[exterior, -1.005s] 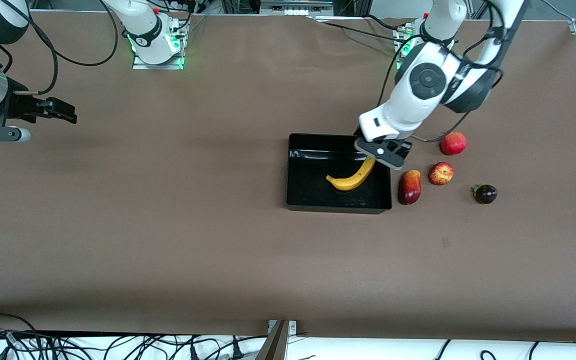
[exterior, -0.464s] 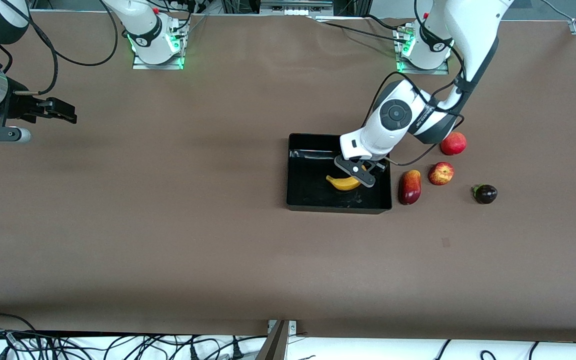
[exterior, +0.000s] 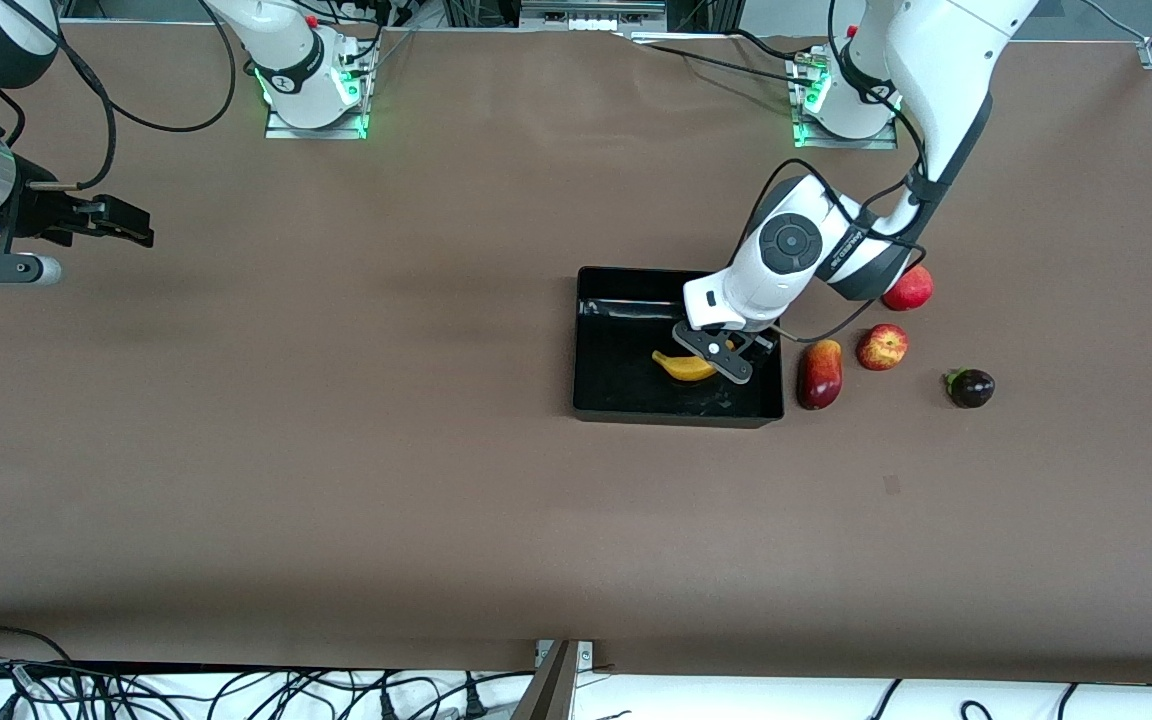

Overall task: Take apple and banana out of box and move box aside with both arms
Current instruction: 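Move the left gripper back into the tray above the banana, then grasp the yellow banana with the left gripper, then place the banana on the table while the right gripper reaches the tray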

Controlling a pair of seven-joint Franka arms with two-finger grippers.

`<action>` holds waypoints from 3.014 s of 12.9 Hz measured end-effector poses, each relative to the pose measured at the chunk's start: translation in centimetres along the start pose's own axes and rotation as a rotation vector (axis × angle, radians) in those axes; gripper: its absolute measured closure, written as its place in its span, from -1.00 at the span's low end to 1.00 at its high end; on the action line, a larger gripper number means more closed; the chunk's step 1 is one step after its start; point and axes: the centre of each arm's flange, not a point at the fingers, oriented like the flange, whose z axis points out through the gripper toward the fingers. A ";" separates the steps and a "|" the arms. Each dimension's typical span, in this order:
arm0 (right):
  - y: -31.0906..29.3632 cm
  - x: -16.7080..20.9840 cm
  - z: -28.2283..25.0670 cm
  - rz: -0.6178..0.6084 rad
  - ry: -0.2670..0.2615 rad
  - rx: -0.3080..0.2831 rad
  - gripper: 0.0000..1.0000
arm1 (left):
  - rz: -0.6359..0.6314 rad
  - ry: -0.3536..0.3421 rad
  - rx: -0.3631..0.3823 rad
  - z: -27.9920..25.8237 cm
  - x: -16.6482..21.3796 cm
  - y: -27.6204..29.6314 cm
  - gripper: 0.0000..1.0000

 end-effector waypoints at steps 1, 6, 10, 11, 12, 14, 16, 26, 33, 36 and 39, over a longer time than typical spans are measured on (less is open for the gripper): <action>0.0 0.0 0.0 0.000 0.000 0.000 -1.00 | 0.005 -0.006 0.001 0.7 -0.1 -0.1 -1.00; 0.0 0.0 0.0 0.000 -0.001 0.000 -1.00 | 0.023 -0.011 -0.021 3.0 -0.2 1.3 -1.00; 0.0 0.0 0.0 0.000 -0.002 0.000 -1.00 | 0.021 -0.031 -0.035 4.9 -0.6 1.4 -1.00; 0.0 0.0 0.0 0.000 -0.002 0.000 -1.00 | 0.018 -0.030 -0.037 5.2 -0.6 1.3 -1.00; 0.0 0.0 0.0 0.000 -0.002 0.000 -1.00 | 0.017 -0.031 -0.037 5.3 -0.6 1.2 -1.00; 0.0 0.0 0.0 0.000 -0.002 0.000 -1.00 | 0.015 -0.032 -0.038 5.4 -0.5 1.2 -1.00; 0.0 0.1 0.2 0.000 -0.006 0.000 -1.00 | 0.015 -0.032 -0.038 5.4 -0.5 1.1 -0.93; -0.1 0.5 1.2 -0.002 -0.036 -0.001 -1.00 | 0.026 -0.027 -0.036 5.4 -0.2 1.3 0.99; -2.0 0.2 2.0 -0.036 -0.089 -0.007 -1.00 | -0.033 -0.014 0.015 -2.7 0.8 -1.5 1.00; -2.2 1.0 2.9 -0.037 -0.101 0.004 -1.00 | -0.142 -0.044 -0.023 -9.1 -0.2 -3.0 1.00; -6.9 3.7 4.0 -0.091 -0.091 0.069 -1.00 | -0.176 -0.064 -0.030 -13.5 -1.9 -7.8 1.00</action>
